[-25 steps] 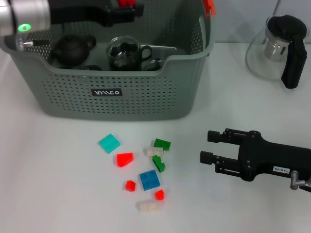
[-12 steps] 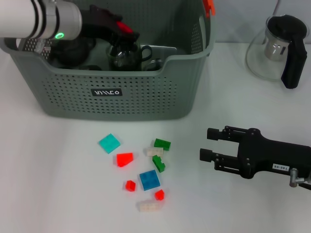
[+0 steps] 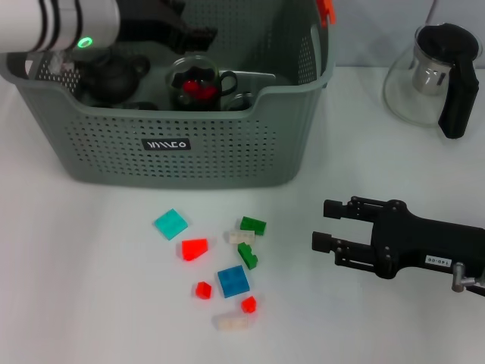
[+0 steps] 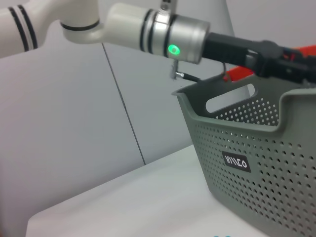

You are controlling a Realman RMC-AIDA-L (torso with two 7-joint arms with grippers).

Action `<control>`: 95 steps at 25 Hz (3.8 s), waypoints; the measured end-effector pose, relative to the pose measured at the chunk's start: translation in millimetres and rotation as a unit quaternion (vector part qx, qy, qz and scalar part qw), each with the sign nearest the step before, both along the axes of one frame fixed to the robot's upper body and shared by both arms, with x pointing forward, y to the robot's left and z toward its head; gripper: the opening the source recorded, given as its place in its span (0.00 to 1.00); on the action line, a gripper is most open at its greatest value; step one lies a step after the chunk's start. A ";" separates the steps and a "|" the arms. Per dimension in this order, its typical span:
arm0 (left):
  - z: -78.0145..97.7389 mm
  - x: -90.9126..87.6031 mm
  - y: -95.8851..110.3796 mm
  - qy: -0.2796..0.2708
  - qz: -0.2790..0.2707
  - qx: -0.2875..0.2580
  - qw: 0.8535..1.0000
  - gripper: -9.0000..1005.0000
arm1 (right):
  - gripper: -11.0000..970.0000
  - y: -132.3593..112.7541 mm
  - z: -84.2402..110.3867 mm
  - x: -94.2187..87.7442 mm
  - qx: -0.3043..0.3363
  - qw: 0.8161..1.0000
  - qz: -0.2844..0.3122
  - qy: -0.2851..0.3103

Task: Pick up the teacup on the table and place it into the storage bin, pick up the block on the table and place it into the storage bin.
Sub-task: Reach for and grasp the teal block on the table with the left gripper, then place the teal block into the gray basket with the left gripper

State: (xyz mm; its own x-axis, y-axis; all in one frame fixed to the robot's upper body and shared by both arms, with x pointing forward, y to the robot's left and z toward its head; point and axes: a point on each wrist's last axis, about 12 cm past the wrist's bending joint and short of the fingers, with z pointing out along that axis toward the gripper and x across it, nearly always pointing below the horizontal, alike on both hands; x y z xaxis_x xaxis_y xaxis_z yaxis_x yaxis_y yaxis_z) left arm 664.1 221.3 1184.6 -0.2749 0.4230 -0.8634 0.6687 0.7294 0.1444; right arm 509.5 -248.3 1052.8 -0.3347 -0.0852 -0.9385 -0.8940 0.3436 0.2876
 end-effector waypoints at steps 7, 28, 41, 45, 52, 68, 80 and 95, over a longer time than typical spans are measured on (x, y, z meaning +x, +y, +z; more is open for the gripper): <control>18.3 -33.2 31.1 -0.021 -0.039 -0.128 0.991 0.71 | 0.70 0.1 -0.1 -0.2 0.000 1.000 0.001 0.000; -119.4 -187.3 82.4 -0.030 -0.200 -0.162 0.966 0.70 | 0.70 1.1 -0.3 0.5 0.000 1.000 0.000 0.009; -163.3 -172.1 71.5 -0.015 -0.116 -0.070 0.991 0.62 | 0.70 -1.5 0.0 1.1 0.001 1.000 -0.005 0.020; -169.5 -168.2 69.7 -0.018 -0.103 -0.050 0.993 0.61 | 0.70 -1.6 0.1 1.5 0.000 1.000 -0.005 0.019; -178.3 -160.6 66.6 -0.014 -0.083 -0.021 0.996 0.61 | 0.70 -2.1 0.2 1.6 0.000 1.000 -0.005 0.019; -181.4 -156.1 61.2 -0.006 -0.082 -0.015 0.996 0.60 | 0.70 -2.3 0.2 1.7 -0.001 1.000 -0.005 0.019; -182.2 -156.8 61.8 0.001 -0.081 -0.016 0.997 0.54 | 0.70 -2.3 0.2 1.7 -0.001 1.000 -0.005 0.019; -180.0 -151.0 59.3 0.028 -0.079 -0.023 0.996 0.49 | 0.70 -2.6 -0.3 2.3 -0.003 1.000 -0.008 0.019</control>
